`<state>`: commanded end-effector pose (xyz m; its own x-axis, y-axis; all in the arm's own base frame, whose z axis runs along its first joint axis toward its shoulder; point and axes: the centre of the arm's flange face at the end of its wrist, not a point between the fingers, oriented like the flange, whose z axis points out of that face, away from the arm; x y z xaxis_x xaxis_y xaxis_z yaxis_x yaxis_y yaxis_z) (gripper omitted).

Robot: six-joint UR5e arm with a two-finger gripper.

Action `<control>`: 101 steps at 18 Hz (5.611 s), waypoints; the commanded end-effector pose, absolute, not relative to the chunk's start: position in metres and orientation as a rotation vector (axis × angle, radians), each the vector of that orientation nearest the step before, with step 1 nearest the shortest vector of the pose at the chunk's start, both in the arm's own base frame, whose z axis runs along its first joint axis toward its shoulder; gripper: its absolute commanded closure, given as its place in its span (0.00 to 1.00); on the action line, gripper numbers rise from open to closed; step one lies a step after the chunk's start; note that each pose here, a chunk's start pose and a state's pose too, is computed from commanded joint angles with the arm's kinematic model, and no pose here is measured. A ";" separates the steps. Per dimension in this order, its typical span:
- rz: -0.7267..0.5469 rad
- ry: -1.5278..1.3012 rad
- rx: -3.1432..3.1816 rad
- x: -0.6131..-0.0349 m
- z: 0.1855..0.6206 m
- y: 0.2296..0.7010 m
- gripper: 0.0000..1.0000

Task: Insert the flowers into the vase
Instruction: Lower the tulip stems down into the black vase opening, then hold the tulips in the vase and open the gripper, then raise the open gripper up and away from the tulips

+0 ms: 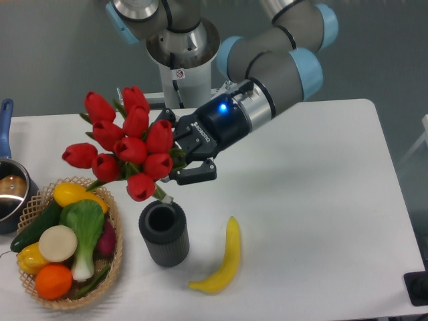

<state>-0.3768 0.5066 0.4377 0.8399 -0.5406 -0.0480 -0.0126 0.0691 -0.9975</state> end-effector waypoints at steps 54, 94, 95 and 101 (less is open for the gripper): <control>-0.445 0.421 -1.557 -0.380 0.298 0.508 0.59; -0.236 0.522 -1.903 -0.349 0.333 0.471 0.00; -0.207 0.530 -1.949 -0.346 0.334 0.466 0.00; 0.022 0.529 -2.144 -0.351 0.389 0.438 0.00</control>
<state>-0.3508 0.4383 0.3895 0.9084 -0.3628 -0.2081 -0.3789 -0.5034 -0.7765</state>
